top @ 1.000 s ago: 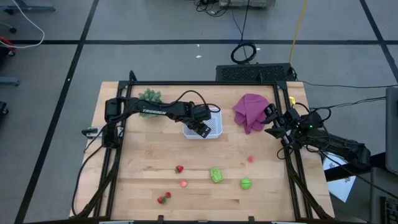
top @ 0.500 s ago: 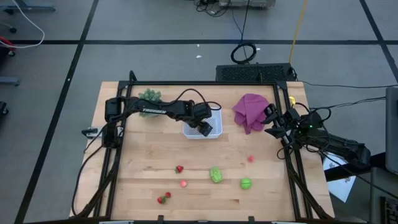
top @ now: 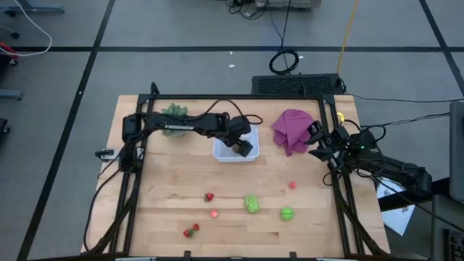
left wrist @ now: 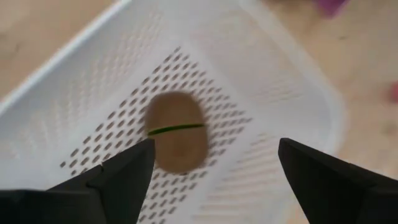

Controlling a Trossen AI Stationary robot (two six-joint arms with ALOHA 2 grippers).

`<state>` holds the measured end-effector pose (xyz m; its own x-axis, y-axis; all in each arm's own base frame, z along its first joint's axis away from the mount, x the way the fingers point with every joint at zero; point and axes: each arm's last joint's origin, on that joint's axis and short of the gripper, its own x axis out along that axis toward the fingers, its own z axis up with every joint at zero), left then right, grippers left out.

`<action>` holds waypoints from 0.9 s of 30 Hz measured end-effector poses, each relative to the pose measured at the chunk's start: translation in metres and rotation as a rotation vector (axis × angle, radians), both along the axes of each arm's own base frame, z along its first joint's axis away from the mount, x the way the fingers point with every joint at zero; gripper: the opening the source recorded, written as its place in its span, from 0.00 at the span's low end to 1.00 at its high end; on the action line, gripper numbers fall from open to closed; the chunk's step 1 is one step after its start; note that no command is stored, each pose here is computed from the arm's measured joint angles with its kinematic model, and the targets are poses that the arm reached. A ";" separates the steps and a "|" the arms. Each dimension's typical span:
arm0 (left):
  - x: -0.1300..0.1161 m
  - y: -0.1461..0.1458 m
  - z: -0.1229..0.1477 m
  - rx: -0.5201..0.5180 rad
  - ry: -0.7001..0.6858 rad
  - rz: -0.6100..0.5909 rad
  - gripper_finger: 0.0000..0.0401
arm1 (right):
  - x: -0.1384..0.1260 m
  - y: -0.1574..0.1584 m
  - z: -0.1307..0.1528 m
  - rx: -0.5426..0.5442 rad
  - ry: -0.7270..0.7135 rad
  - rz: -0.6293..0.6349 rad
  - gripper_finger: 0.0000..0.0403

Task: Pick and placing Produce into tupperware
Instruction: Put the top red strawberry into the white bin

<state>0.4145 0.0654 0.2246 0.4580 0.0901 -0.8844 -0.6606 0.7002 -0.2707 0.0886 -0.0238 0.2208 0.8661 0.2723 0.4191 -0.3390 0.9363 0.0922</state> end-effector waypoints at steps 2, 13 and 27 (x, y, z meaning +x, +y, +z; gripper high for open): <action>0.003 -0.003 0.014 0.012 -0.016 -0.025 0.87 | 0.000 0.000 0.000 0.000 0.000 0.000 0.37; -0.006 -0.050 0.089 0.025 0.076 -0.172 0.86 | -0.001 0.001 0.002 -0.013 -0.023 -0.001 0.37; -0.046 -0.180 0.076 0.060 0.295 -0.078 0.86 | -0.004 0.002 0.006 -0.027 -0.071 0.006 0.37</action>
<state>0.3684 -0.1145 0.3002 0.1898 0.1206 -0.9744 -0.6478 0.7611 -0.0319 0.0848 -0.0219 0.2269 0.8328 0.2890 0.4721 -0.3491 0.9361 0.0428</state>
